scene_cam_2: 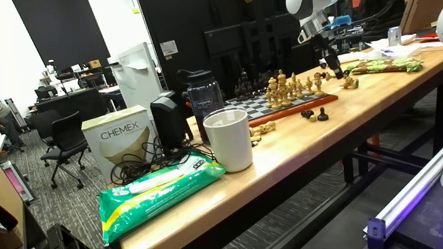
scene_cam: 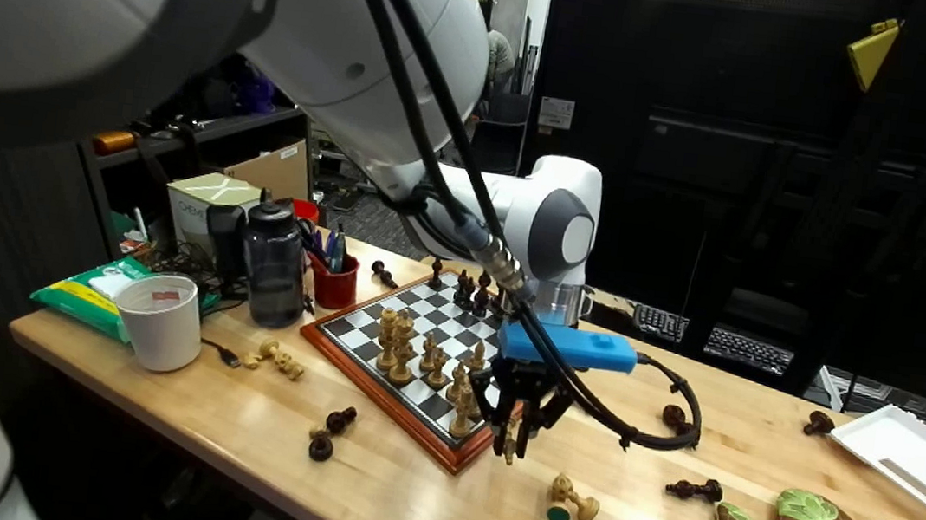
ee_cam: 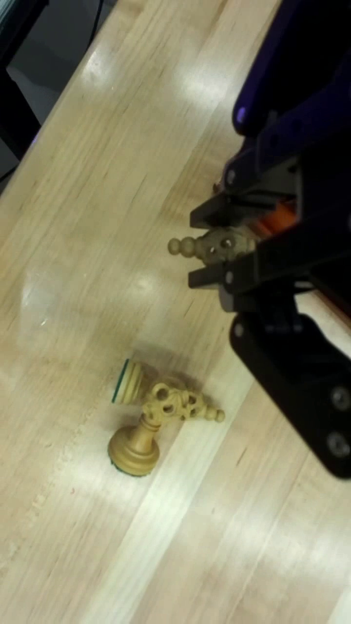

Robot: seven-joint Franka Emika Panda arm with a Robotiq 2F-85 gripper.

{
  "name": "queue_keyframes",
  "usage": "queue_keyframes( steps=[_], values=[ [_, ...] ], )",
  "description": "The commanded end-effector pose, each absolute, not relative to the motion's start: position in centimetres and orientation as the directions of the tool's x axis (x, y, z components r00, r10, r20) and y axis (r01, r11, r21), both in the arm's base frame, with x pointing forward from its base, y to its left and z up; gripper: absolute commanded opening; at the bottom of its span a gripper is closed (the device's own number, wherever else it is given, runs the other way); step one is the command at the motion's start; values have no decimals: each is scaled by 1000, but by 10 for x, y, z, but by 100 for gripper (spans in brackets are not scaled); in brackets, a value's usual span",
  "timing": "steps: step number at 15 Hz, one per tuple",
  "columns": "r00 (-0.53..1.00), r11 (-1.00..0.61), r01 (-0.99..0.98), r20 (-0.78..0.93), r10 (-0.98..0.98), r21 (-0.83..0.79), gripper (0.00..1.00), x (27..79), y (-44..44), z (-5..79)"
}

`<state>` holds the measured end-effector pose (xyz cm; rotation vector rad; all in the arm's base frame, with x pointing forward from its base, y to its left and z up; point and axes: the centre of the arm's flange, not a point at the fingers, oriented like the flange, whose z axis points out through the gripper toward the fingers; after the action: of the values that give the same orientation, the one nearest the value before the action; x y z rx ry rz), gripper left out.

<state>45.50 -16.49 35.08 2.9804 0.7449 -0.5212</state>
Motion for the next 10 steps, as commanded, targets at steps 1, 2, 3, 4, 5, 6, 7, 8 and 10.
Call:
queue_keyframes(
  steps=[1, 2, 3, 4, 5, 6, 7, 8, 10],
  values=[
    [812, -866, 499, -337, 476, -20, 6, 444, -138, 388],
    [804, -858, 513, -342, 486, -14, 6, 445, -132, 395],
    [795, -849, 528, -350, 495, -1, 6, 446, -123, 402],
    [788, -841, 541, -355, 504, 7, 6, 447, -117, 409],
    [776, -829, 558, -366, 514, 19, 6, 450, -108, 417],
    [764, -818, 575, -375, 525, 24, 6, 451, -101, 424],
    [748, -804, 594, -388, 538, 32, 6, 455, -93, 432],
    [732, -788, 615, -399, 552, 39, 6, 459, -85, 440],
    [695, -749, 660, -420, 583, 51, 6, 469, -68, 455]
  ],
)
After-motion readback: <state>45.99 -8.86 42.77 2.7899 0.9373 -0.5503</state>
